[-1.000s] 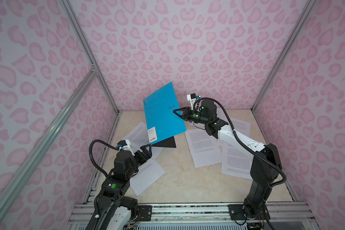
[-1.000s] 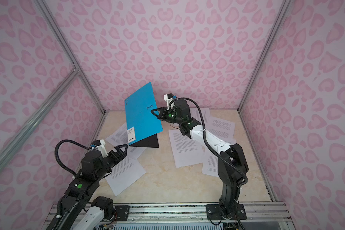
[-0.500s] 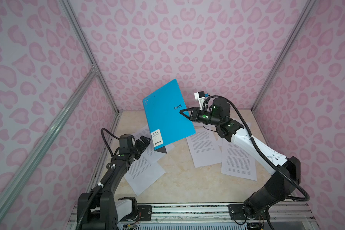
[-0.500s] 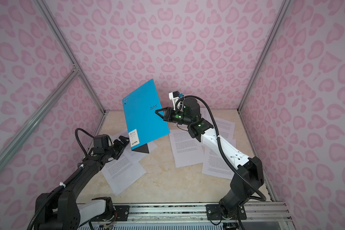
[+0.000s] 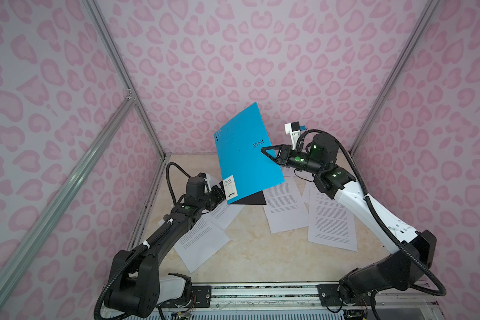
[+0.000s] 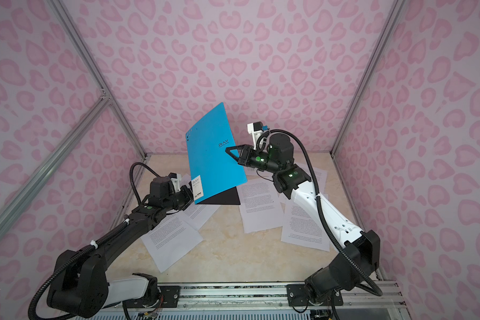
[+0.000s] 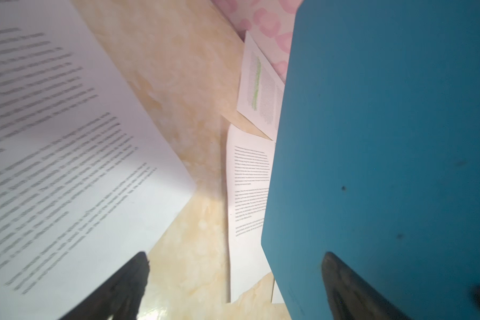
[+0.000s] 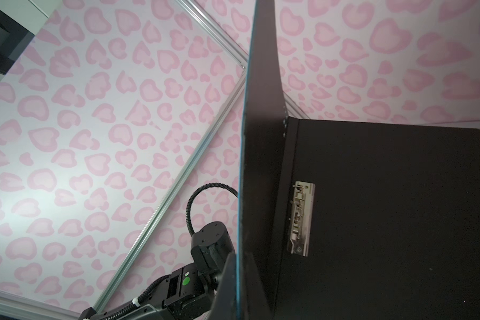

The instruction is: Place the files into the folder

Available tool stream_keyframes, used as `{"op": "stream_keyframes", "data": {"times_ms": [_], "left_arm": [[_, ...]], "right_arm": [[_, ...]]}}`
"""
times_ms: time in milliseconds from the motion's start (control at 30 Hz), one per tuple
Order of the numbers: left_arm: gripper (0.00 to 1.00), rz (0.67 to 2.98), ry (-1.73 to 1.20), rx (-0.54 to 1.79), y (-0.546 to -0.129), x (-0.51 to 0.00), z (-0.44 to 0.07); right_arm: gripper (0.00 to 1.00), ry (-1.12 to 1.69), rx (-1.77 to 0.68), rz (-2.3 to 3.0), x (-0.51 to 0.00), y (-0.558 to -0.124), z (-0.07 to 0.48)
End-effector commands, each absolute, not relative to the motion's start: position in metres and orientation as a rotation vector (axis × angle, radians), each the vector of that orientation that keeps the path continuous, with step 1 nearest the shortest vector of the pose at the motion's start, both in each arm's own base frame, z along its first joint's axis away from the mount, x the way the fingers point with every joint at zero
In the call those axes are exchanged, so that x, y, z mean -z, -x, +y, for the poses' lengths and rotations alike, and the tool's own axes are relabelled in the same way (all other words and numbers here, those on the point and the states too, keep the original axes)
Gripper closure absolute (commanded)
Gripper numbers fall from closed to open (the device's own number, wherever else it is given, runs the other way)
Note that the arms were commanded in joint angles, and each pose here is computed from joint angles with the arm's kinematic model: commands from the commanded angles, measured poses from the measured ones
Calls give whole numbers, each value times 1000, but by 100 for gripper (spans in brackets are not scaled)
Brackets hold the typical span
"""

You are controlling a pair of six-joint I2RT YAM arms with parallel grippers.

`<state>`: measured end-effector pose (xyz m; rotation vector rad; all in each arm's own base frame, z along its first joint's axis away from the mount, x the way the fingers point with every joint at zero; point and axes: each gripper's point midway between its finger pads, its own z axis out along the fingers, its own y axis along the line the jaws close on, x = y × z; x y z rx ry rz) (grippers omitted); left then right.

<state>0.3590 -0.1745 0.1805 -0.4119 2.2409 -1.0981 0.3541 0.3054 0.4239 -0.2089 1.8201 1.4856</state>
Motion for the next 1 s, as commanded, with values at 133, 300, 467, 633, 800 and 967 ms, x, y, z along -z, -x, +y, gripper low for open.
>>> {"op": "stream_keyframes", "data": {"times_ms": [133,300,467,633,800,967], "left_arm": [[2,2203,190,1272,-358,-205,-242],[3,2258,149,1273,-358,-182,-274],[3,2339,148,1242,-358,-146,-292],[4,2411,172,1160,-360,-115,-290],[4,2440,241,1058,-361,-110,-256],[4,2411,357,957,-361,-121,-204]], "right_arm": [[100,130,-1393,1872,-407,-352,267],[100,54,-1260,1945,-371,-345,226],[100,-43,-1180,2004,-325,-336,183],[100,-123,-1041,2102,-270,-328,150],[100,-192,-971,2160,-233,-322,128],[100,-178,-1024,2185,-219,-317,135]]}}
